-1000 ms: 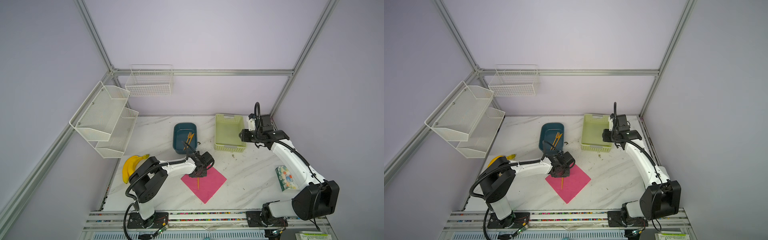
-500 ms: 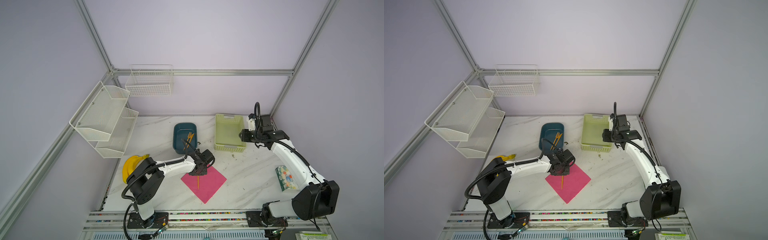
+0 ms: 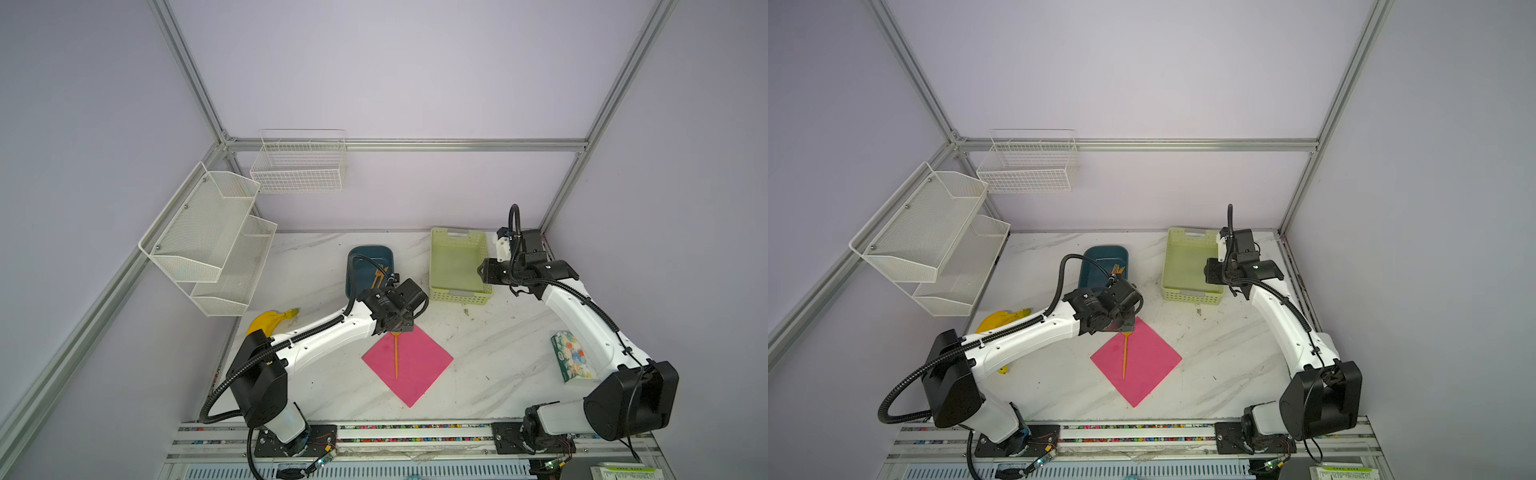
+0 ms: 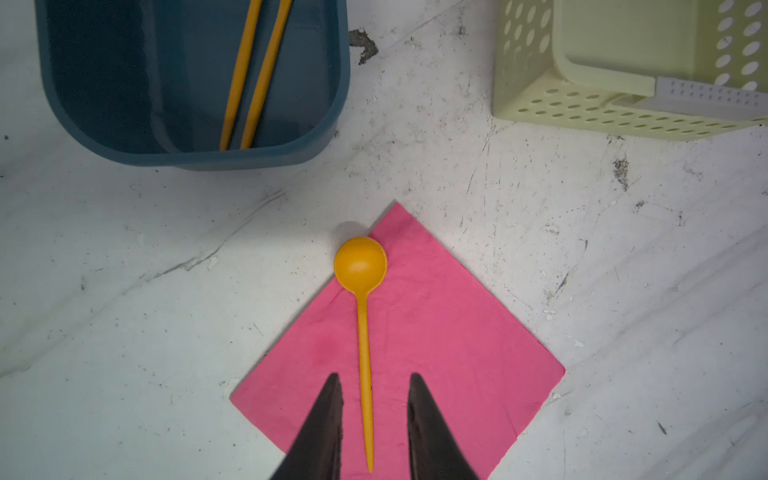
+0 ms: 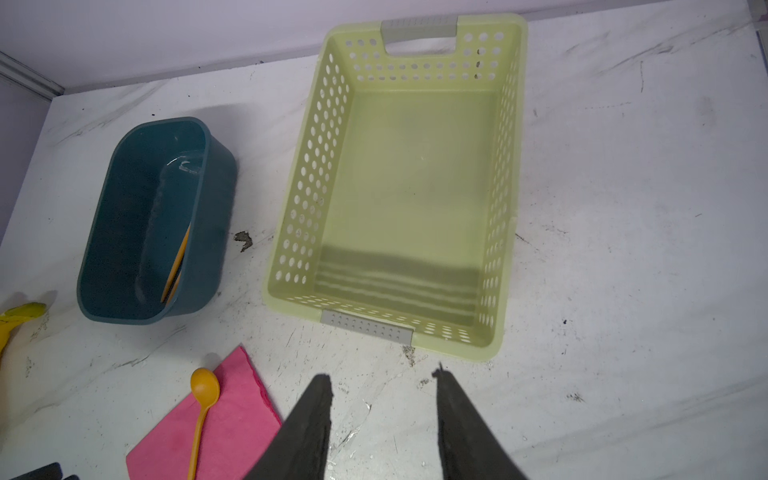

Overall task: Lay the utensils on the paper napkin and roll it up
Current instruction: 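Open the left gripper and lift it off the yellow spoon, then move the left gripper over the teal tub above the yellow fork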

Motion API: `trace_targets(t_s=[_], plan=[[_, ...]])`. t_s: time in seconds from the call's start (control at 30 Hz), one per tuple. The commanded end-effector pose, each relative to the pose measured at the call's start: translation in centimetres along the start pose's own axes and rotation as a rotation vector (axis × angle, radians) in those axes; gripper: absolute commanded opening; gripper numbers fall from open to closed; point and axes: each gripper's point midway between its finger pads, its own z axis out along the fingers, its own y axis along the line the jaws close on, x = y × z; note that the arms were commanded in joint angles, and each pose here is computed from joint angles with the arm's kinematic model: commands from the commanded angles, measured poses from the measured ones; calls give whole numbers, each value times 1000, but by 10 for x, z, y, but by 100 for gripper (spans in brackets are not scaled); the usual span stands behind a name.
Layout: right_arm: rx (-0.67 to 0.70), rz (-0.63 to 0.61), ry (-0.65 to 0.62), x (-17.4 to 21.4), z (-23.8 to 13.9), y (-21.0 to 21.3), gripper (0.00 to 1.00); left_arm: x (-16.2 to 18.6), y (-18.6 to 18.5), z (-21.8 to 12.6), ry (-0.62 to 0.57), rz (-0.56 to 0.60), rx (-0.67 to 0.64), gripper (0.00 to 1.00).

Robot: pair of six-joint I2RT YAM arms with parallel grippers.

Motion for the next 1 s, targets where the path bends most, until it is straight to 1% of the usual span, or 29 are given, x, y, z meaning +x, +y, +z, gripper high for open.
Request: trace_targets(t_s=[0.0, 0.23, 0.33, 0.47, 0.5, 0.6, 0.77, 0.97], plan=[[-30, 0, -10, -5, -9, 9, 45, -37, 8, -28, -74, 26, 7, 27], [-60, 8, -8, -4, -12, 14, 43, -62, 26, -26, -71, 57, 2, 28], [-52, 19, -3, -3, -12, 13, 42, -75, 35, -20, -74, 90, -12, 30], [-44, 30, -4, -3, -13, 12, 42, -89, 47, -1, -31, 131, -26, 30], [-41, 32, -5, -4, -13, 12, 42, -93, 51, 4, -23, 139, -38, 32], [-31, 36, -13, -7, -15, 10, 41, -103, 57, 19, 1, 157, -45, 33], [-27, 35, -33, -15, -17, 11, 41, -117, 58, 42, 29, 195, -38, 32], [-10, 36, -28, -16, -9, 8, 40, -136, 62, 73, 55, 213, -17, 32]])
